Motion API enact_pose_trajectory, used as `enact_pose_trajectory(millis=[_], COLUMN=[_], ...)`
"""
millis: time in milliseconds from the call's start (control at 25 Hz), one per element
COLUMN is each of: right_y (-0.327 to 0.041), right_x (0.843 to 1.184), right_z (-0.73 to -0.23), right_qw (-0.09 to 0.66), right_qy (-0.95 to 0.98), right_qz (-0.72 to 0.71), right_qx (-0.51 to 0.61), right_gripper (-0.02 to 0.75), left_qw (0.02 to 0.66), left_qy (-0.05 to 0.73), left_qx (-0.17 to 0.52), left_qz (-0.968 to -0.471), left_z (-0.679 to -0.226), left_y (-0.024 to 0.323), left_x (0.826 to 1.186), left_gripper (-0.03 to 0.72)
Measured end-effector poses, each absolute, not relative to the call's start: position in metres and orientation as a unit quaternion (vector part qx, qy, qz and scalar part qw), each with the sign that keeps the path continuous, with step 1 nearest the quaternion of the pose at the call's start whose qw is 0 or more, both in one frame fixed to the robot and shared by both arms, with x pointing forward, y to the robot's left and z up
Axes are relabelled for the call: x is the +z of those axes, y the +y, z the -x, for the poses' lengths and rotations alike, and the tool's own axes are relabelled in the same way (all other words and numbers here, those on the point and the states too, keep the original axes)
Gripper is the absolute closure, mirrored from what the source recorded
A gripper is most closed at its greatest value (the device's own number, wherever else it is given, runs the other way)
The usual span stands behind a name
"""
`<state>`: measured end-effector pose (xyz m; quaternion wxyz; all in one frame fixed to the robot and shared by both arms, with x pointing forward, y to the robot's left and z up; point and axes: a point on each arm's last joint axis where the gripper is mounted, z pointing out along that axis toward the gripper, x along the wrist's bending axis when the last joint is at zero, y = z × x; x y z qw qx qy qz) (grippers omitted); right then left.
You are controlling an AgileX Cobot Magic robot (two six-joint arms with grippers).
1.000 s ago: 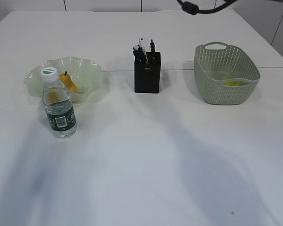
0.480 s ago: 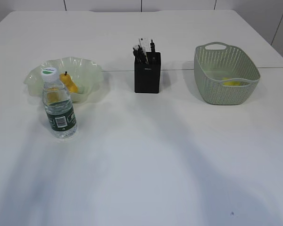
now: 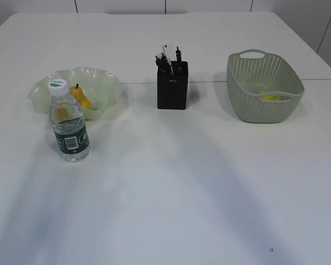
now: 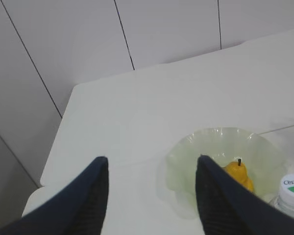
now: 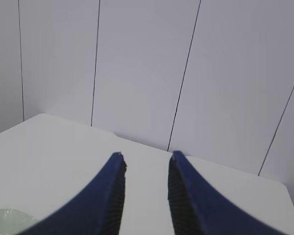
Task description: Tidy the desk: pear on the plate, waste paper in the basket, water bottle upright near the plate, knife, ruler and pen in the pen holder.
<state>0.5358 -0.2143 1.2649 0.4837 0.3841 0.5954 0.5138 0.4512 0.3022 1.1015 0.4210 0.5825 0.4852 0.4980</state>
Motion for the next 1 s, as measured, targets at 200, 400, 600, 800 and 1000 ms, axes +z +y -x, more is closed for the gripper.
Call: enact_pose_trajectory(millis=[200,400,600,800,1000], right_y=[-0.228,-0.240,-0.252,-0.268,-0.285], right_x=[1.259,1.237,1.217,1.207,1.202], right_z=[-0.491,-0.451,-0.409,-0.361,-0.311], right_qw=[0.484,0.479,0.473,0.471,0.470], right_qy=[0.595,0.602,0.598,0.594,0.587], right_qz=[-0.384,-0.388,-0.394,-0.404,-0.417], right_qx=[0.514,0.508,0.513,0.512,0.510], right_gripper=[0.508,0.508,0.508,0.509,0.509], left_qw=[0.415,0.429,0.431,0.438,0.431], left_qy=[0.492,0.480,0.478,0.473,0.485], left_qx=[0.497,0.518,0.529,0.548,0.553], left_qz=[-0.582,-0.564,-0.553,-0.533,-0.523], left_z=[-0.439,-0.417,-0.392,-0.351,-0.309], left_y=[0.303,0.304,0.305,0.306,0.309], left_x=[1.107,1.122,1.133,1.145,1.145], left_gripper=[0.286,0.286,0.286,0.286,0.286])
